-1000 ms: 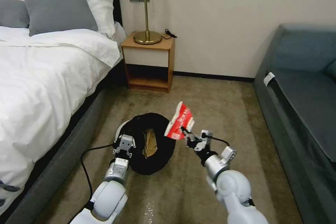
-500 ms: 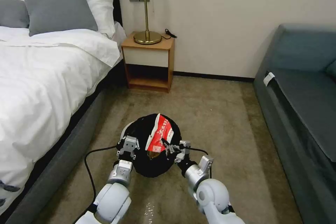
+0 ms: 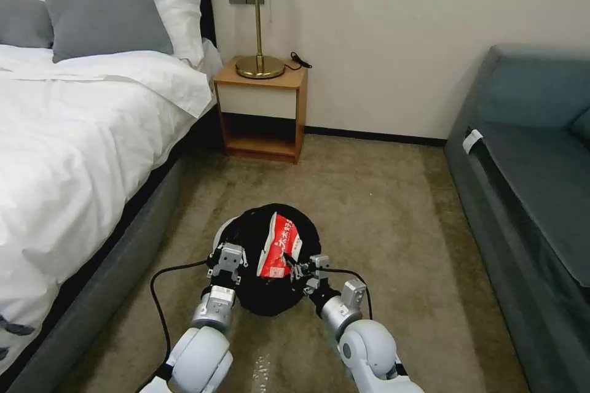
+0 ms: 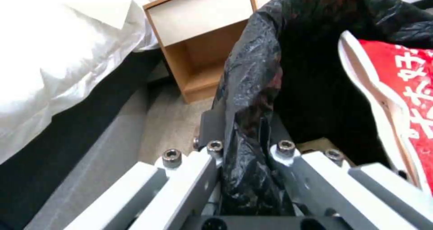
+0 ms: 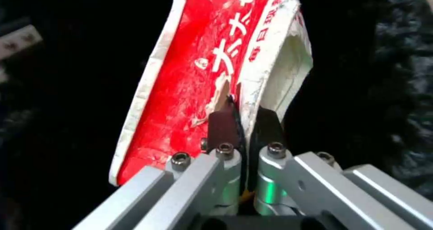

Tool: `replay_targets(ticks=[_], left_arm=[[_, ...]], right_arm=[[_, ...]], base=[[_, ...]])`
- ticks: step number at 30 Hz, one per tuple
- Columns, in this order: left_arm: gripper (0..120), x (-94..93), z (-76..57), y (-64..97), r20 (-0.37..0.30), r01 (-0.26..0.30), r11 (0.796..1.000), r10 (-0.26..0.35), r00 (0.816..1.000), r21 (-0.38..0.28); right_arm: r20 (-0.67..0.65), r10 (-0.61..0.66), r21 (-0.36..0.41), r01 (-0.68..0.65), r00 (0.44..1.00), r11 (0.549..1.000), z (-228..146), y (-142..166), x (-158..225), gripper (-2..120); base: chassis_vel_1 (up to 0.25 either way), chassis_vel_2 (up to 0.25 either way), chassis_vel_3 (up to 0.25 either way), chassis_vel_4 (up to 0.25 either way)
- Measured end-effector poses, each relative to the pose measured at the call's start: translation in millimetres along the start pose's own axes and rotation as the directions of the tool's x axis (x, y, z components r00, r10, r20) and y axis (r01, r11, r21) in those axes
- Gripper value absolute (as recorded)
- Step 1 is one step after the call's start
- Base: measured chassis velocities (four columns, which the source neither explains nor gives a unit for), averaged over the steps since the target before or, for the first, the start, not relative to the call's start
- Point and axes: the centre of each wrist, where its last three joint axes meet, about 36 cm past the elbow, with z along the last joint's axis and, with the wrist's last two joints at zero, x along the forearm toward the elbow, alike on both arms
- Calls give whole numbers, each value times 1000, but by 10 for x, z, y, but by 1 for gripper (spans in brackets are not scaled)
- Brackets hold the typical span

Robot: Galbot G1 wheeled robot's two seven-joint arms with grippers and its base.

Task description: Pick up the trash bin, then pick up the garbage on the floor and place it into the trash bin.

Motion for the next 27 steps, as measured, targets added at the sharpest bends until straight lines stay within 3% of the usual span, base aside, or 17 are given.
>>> replay_targets(ticks=[6,7,10,12,14,20,22,24,27], left_arm=[[4,-5,-2,4,2,1,1000,-1,1000,0],[4,-16,4,14,2,4,1000,-4,1000,-2],[4,-27,14,20,1,6,1000,-6,1000,-3],[4,-47,32,36,-1,9,1000,-9,1000,-7],[4,-57,38,43,-2,10,1000,-10,1000,-8],[4,-133,66,87,-4,20,1000,-20,1000,-11],[4,-140,67,91,-4,21,1000,-21,1000,-11],[4,-172,75,113,-5,25,1000,-25,1000,-13],[4,-206,77,133,-5,31,999,-31,1000,-11]], right_arm=[[-5,12,-1,-12,1000,1000,10,-6,1,21],[-7,13,-4,-13,1000,1000,11,-12,4,30],[-8,13,-8,-13,1000,1000,8,-16,8,35],[-6,12,-15,-12,1000,1000,-10,-23,6,48],[-6,10,-19,-11,1000,1000,-18,-27,4,50],[36,19,-46,-18,999,999,-217,-148,10,77],[41,21,-47,-19,999,999,-247,-169,13,79],[60,30,-51,-27,998,998,-367,-266,30,92],[72,38,-46,-34,997,998,-441,-345,47,98]], base=[[0,0,0,0],[0,0,0,0],[0,0,0,0],[0,0,0,0],[0,0,0,0],[0,0,0,0],[0,0,0,0],[0,0,0,0],[0,0,0,0]])
